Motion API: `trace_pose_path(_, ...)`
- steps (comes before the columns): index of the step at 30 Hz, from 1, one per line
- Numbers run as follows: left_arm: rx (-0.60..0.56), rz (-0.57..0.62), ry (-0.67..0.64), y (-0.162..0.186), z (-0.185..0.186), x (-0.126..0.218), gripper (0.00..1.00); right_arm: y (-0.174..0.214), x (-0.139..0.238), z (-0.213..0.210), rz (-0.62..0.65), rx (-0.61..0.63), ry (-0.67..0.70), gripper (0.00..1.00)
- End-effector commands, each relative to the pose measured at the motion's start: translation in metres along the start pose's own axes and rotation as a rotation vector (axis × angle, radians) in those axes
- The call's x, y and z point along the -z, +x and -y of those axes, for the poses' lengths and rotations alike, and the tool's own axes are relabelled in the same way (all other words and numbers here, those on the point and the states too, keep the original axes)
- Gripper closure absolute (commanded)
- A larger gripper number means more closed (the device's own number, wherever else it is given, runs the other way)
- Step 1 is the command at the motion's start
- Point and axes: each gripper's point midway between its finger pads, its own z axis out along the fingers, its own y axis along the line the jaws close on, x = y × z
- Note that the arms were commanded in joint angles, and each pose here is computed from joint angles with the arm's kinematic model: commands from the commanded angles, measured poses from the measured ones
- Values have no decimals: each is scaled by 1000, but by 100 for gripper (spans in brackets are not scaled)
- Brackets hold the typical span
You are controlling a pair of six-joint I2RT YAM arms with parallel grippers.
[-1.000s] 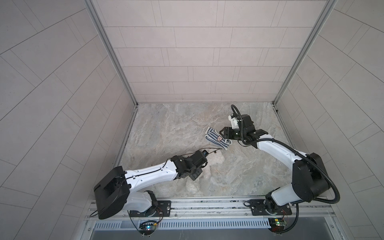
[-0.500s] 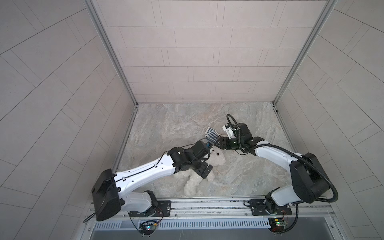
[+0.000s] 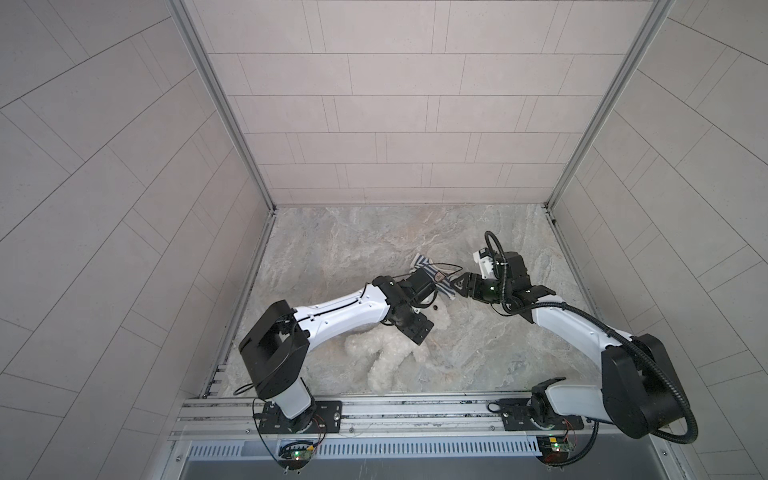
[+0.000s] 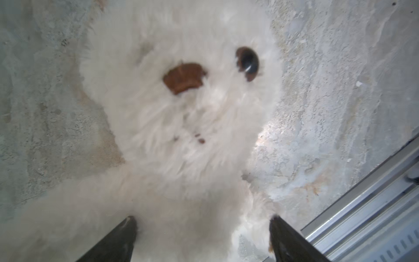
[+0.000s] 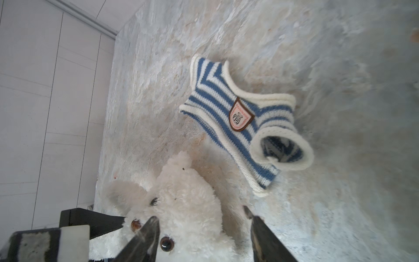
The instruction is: Dress the teddy bear
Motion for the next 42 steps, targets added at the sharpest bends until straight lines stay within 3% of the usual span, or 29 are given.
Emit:
trace_pose_path(1, -25, -16, -55, 4, -11, -17, 6, -10, 10, 1, 48, 7, -2, 35)
trace_pose_path(8, -33, -36, -125, 10, -23, -37, 12, -11, 12, 16, 60, -19, 31, 35)
trace_pose_path(13, -14, 6, -154, 12, -29, -28, 18, -12, 11, 16, 59, -17, 34, 35)
trace_pose_path(15, 6, 38, -169, 12, -32, -19, 17, -14, 12, 15, 62, -14, 33, 35)
trace_pose_path(18, 45, 84, -167, 14, -33, -3, 1, -15, 13, 15, 63, -12, 41, 35)
trace_pose_path(19, 59, 93, -168, 15, -34, 2, 0, -16, 13, 15, 64, -11, 43, 35)
trace_pose_path(23, 103, 76, -185, 23, -38, 3, 0, -18, 15, 14, 74, -9, 43, 35)
trace_pose_path(34, 148, 24, -157, 28, -34, -31, 1, -20, 18, 13, 77, 14, 57, 35)
trace_pose_path(37, 143, 30, -152, 30, -34, -36, 13, -23, 18, 14, 85, 36, 66, 35)
trace_pose_path(42, 158, 111, -112, 24, -32, -32, 52, -24, 14, 9, 39, 108, 106, 34)
